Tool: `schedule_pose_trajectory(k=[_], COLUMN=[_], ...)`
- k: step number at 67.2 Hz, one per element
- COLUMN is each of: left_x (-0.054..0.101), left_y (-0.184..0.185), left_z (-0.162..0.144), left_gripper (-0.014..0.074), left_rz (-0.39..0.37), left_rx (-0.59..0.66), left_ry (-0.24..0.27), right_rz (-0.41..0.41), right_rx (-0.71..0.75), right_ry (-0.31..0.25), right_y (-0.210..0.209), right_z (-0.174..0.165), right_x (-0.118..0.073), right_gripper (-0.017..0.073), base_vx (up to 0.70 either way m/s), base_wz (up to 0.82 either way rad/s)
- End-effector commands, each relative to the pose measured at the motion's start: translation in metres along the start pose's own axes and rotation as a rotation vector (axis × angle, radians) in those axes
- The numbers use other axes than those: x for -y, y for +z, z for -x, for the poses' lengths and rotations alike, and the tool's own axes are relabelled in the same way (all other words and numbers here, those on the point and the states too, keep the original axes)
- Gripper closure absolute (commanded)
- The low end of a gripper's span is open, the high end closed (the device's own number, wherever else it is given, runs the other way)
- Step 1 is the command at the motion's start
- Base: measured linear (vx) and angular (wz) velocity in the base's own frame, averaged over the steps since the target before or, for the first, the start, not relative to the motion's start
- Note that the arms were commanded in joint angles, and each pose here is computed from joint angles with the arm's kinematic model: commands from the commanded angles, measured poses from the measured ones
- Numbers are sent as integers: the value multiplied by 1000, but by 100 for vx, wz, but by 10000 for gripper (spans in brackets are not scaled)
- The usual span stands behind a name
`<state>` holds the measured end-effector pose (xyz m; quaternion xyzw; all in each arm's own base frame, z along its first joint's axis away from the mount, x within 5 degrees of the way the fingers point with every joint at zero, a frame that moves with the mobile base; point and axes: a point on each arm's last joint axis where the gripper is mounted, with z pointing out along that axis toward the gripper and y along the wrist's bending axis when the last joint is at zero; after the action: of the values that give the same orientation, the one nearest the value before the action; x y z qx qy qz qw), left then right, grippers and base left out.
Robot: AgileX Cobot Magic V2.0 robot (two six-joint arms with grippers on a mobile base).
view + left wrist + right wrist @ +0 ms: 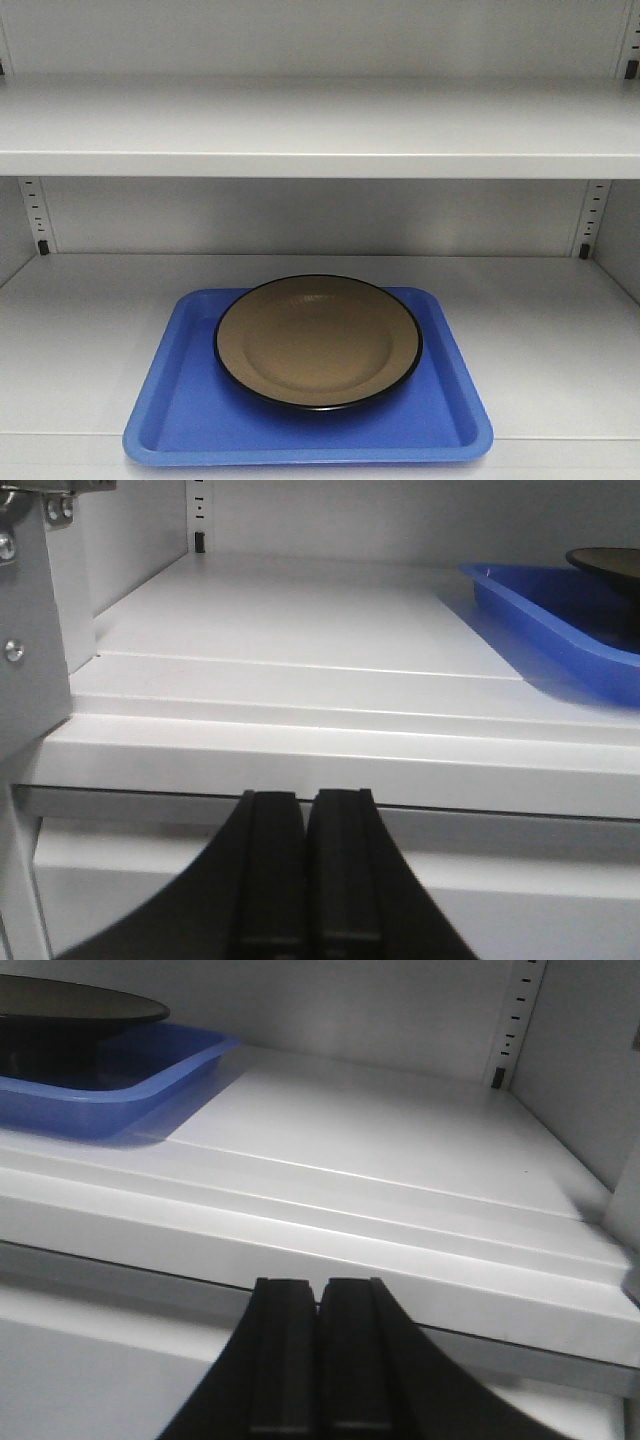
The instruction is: Place disk in tray to left cabinet
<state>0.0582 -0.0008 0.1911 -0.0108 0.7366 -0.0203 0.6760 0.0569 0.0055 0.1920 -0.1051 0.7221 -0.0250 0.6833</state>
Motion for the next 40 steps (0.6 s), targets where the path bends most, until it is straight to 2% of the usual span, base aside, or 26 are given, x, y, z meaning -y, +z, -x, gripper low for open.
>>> schedule_pose_trajectory(k=[1, 13, 26, 40], left_x=[0, 0, 0, 0], left_y=[2, 2, 2, 2], left_z=[0, 0, 0, 0], left_gripper=[600, 600, 600, 600], left_rz=[-1, -1, -1, -1], left_rx=[40, 40, 40, 40], left_ry=[1, 1, 1, 1], right_rz=[-2, -41, -49, -48], right_rx=[55, 46, 46, 37], right_ry=[-14, 49, 106, 105], right_y=[2, 2, 2, 2], right_z=[0, 0, 0, -1], right_x=[-1, 1, 2, 2], right_gripper=[568, 568, 568, 568], base_vx=[0, 0, 0, 0], base_wz=[0, 0, 0, 0])
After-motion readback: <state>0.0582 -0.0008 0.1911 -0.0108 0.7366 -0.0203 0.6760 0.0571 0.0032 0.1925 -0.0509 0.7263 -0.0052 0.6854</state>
